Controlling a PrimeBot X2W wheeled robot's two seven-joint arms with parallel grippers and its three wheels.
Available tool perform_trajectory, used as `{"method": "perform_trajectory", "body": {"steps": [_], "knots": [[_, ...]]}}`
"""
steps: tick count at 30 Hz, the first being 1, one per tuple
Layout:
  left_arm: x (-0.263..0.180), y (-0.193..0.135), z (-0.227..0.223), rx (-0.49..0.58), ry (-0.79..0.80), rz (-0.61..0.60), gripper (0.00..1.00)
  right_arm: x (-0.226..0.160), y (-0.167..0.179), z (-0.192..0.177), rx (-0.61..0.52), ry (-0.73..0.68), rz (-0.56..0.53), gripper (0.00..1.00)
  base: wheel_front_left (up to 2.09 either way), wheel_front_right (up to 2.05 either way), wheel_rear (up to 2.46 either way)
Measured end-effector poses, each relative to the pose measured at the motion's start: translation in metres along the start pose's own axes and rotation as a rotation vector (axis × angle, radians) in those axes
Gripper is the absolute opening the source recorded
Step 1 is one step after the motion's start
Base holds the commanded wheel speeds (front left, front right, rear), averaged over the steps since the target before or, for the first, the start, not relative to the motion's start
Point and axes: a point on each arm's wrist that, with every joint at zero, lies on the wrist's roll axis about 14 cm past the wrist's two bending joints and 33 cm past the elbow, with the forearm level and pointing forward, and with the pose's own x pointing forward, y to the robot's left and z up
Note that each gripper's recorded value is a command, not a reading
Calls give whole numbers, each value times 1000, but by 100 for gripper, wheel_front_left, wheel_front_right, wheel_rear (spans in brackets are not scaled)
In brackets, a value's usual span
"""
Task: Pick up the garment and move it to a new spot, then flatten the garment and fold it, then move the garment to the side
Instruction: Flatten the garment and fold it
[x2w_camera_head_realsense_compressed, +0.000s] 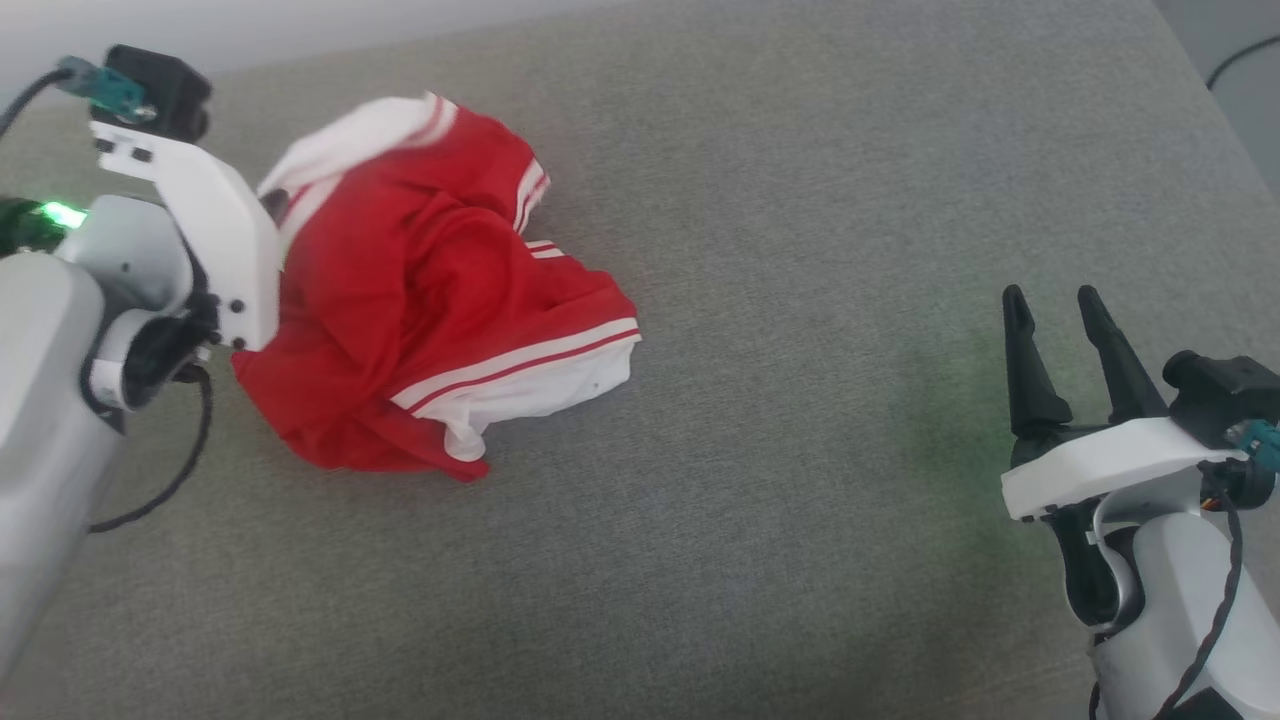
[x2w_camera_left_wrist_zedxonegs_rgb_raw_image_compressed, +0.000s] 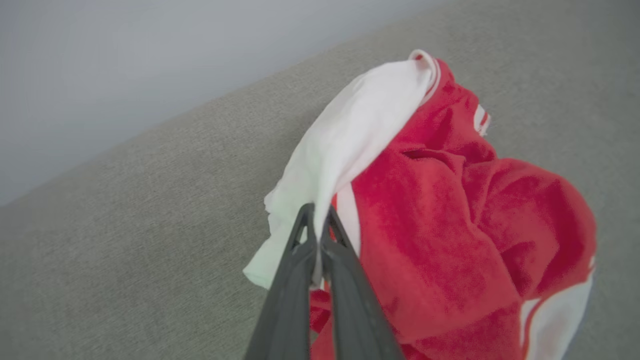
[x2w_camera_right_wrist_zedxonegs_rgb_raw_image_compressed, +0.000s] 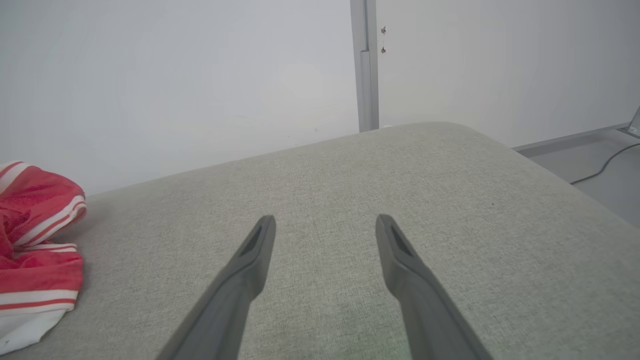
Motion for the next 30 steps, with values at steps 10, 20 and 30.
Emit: {"method": "perform_trajectory", "body": {"steps": [10,20,30], "knots": [[-31,69,-24,-133,-13,213,0,8,12,0,2,-4,36,100,0,0,0],[-65,117,-90,-262,90,385,0,14,25,2,-1,1,76,100,0,0,0],[-73,117,-160,-372,252,423,0,18,30,2,-7,7,88,100,0,0,0]]}}
